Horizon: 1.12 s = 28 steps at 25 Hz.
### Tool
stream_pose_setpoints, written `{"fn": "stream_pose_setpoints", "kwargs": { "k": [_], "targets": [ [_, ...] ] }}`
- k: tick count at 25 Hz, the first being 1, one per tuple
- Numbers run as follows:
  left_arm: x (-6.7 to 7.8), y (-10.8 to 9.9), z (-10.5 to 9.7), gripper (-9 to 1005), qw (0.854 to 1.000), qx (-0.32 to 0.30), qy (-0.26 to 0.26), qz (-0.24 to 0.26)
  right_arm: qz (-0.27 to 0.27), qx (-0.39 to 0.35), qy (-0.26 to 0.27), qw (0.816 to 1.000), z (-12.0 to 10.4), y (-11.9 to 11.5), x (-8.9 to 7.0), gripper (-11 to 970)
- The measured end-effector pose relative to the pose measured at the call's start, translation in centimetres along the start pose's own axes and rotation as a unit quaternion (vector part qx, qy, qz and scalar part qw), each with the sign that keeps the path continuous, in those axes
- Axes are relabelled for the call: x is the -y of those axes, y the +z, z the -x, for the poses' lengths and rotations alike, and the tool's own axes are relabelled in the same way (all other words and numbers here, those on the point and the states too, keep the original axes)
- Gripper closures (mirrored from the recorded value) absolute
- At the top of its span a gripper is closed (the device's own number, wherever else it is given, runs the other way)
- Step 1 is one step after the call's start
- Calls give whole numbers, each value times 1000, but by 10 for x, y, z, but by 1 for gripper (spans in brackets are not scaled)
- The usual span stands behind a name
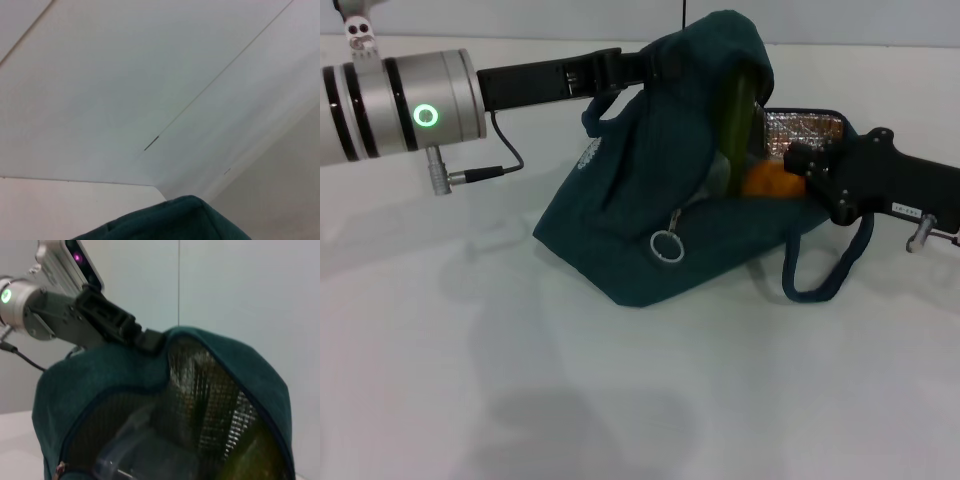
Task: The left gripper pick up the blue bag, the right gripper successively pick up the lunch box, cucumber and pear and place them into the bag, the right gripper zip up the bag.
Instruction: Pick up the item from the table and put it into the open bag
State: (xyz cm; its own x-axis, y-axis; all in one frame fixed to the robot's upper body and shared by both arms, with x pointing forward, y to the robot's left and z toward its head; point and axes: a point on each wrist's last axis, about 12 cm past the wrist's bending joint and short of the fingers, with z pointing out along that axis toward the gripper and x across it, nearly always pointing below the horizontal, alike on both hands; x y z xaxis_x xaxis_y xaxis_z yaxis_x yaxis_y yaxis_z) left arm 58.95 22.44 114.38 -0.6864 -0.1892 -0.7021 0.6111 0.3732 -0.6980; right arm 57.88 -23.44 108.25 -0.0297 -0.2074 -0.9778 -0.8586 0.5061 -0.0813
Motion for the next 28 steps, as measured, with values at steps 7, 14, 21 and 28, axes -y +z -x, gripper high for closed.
{"fn": "stream_pose_setpoints", "kwargs": {
  "k": [7, 14, 21, 28],
  "targets": [
    [0, 0, 0, 930, 1000, -3, 1, 0, 9, 42, -45, 998, 27, 6, 2, 925],
    [2, 1, -1, 932, 1000, -6, 0, -6, 9, 47, -71, 996, 41, 24, 9, 924],
    [3, 0, -3, 930, 1000, -9, -2, -13, 8, 18, -70, 997, 30, 32, 8, 922],
    [2, 1, -7, 931, 1000, -13, -9, -18, 11, 34, -87, 996, 44, 42, 11, 921]
  ]
}}
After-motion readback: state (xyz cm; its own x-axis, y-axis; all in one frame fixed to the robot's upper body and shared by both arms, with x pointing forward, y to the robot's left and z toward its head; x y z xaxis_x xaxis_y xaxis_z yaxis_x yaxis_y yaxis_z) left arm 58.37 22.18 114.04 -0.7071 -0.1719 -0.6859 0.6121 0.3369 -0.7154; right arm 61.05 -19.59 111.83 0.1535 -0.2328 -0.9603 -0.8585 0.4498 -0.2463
